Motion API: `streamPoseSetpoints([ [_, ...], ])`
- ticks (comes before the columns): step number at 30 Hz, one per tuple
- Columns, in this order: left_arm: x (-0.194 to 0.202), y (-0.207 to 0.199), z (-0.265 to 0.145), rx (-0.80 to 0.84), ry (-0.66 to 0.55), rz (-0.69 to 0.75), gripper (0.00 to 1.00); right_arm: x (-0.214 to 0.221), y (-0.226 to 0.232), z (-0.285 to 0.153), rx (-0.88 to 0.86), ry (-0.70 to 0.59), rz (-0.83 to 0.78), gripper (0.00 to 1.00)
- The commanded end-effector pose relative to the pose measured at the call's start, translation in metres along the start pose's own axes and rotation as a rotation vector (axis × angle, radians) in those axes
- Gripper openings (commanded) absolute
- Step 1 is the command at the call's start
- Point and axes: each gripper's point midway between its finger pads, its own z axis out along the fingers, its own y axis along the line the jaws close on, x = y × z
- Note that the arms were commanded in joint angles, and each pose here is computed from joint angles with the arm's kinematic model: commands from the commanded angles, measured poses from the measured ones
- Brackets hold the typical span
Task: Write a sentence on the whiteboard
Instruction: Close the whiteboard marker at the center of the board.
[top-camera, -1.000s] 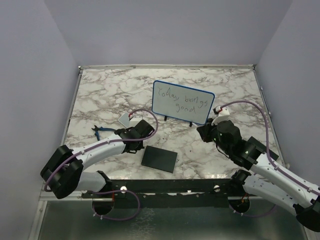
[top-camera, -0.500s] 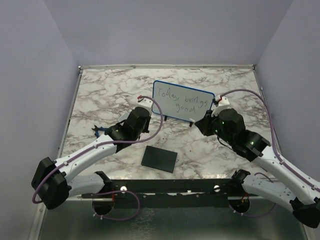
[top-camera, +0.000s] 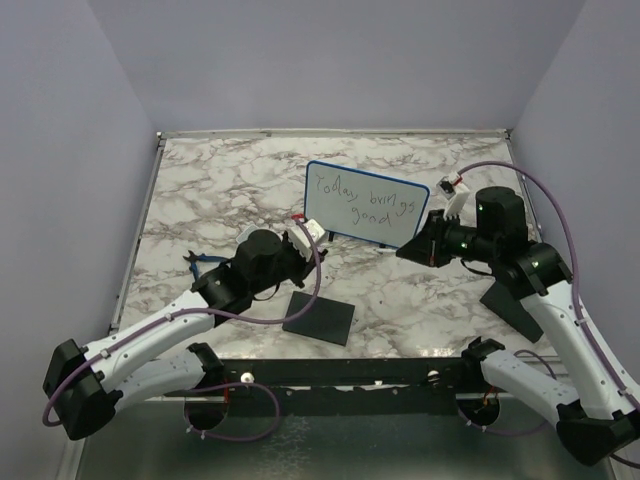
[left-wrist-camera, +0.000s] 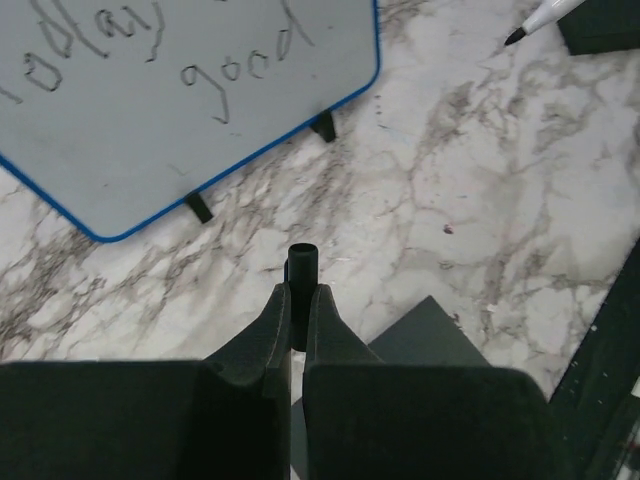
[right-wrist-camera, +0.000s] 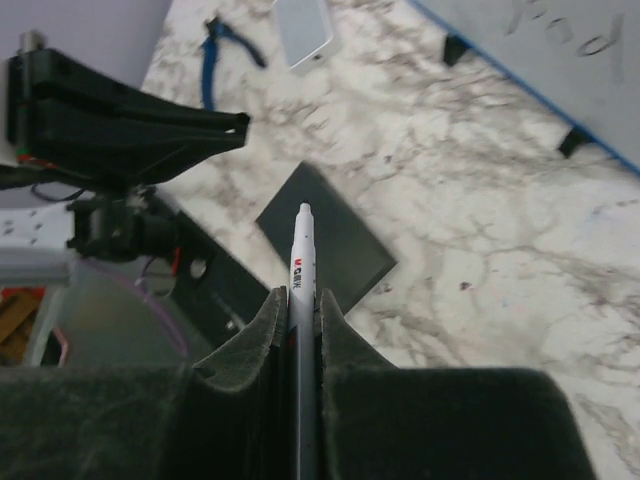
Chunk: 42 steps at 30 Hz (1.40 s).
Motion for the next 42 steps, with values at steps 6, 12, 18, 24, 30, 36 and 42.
streamPoseSetpoints([
  [6,0.006,-0.084,-0.007,0.314,-0.016,0.099,0.0,0.042,0.063,-0.025,-0.383,0.235,0.075,0.01],
  [12,0.019,-0.106,-0.009,0.352,0.007,0.155,0.0,0.06,0.056,-0.019,-0.391,0.353,0.114,0.01],
  [18,0.03,-0.116,-0.015,0.33,0.013,0.237,0.0,0.075,0.048,-0.016,-0.369,0.433,0.135,0.01],
  [24,0.033,-0.121,-0.014,0.345,0.025,0.244,0.0,0.085,0.043,-0.012,-0.366,0.478,0.166,0.01],
  [30,0.033,-0.126,-0.015,0.365,0.024,0.251,0.0,0.093,0.039,-0.008,-0.359,0.509,0.194,0.01],
  [36,0.033,-0.129,-0.017,0.354,0.018,0.275,0.0,0.092,0.036,-0.003,-0.342,0.523,0.196,0.01],
  [42,0.037,-0.136,-0.017,0.364,0.029,0.295,0.0,0.098,0.033,0.001,-0.324,0.551,0.198,0.01],
])
